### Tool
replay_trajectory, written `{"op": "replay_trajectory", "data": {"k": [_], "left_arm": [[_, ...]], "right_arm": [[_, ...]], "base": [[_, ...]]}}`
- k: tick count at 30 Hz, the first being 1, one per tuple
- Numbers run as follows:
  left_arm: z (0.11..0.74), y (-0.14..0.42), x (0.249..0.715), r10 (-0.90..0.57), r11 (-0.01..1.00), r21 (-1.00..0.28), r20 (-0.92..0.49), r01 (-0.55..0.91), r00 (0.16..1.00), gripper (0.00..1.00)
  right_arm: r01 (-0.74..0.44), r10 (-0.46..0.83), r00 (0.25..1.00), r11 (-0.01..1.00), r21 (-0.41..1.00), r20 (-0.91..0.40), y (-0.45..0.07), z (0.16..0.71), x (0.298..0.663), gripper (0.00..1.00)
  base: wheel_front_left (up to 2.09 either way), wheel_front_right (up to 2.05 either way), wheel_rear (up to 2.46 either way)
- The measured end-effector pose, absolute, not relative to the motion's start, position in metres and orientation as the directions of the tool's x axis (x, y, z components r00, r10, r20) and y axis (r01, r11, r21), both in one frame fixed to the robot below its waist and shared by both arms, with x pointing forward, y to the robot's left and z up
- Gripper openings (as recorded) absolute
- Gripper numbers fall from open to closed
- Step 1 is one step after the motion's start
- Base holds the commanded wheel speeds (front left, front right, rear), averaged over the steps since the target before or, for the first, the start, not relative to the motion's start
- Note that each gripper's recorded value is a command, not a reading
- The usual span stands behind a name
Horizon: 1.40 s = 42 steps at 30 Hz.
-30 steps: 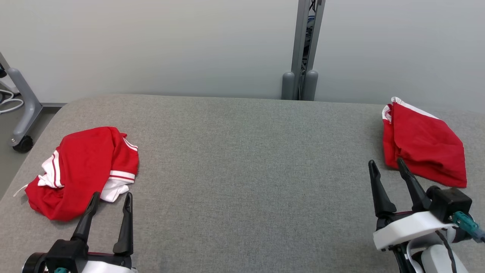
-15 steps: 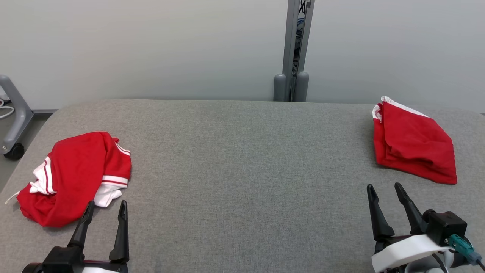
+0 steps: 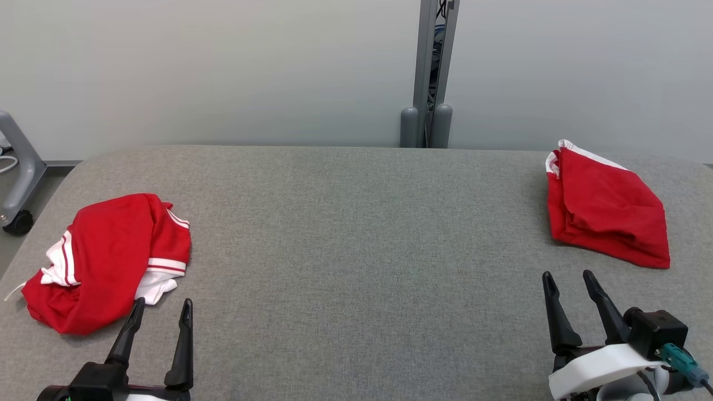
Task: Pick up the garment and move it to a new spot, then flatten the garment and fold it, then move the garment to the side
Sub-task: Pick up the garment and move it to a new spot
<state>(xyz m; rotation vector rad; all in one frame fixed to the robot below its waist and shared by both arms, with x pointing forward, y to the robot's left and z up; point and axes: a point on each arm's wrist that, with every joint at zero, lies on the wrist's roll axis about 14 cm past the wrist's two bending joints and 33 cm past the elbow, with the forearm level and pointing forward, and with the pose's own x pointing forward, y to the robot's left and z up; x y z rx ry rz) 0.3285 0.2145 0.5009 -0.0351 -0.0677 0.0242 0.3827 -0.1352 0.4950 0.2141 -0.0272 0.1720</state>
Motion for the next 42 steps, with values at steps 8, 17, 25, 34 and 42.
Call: {"op": "replay_trajectory", "data": {"k": [8, 17, 25, 34, 42], "left_arm": [[0.501, 0.215, 0.327, 0.027, 0.999, -0.033, 0.068, -0.025, 0.997, 1.0], [0.502, 0.233, 0.314, 0.085, 0.996, -0.025, 0.072, -0.083, 0.994, 1.0], [0.502, 0.26, 0.289, 0.18, 0.984, -0.018, 0.072, -0.179, 0.981, 1.0], [0.5, 0.295, 0.247, 0.318, 0.948, -0.021, 0.069, -0.317, 0.946, 1.0], [0.499, 0.314, 0.216, 0.41, 0.912, -0.025, 0.072, -0.409, 0.909, 1.0]], "right_arm": [[-0.181, 0.176, 0.984, 0.961, 0.209, 0.042, -0.132, 0.494, 0.384, 1.0], [-0.244, 0.242, 0.97, 0.947, 0.211, 0.033, -0.108, 0.492, 0.389, 1.0], [-0.341, 0.345, 0.938, 0.914, 0.22, 0.022, -0.07, 0.489, 0.395, 1.0], [-0.486, 0.496, 0.868, 0.846, 0.22, 0.013, -0.011, 0.488, 0.395, 1.0], [-0.595, 0.607, 0.795, 0.773, 0.218, 0.019, 0.034, 0.491, 0.386, 1.0]], "base": [[0.0, 0.0, 0.0], [0.0, 0.0, 0.0], [0.0, 0.0, 0.0], [0.0, 0.0, 0.0], [0.0, 0.0, 0.0]]}}
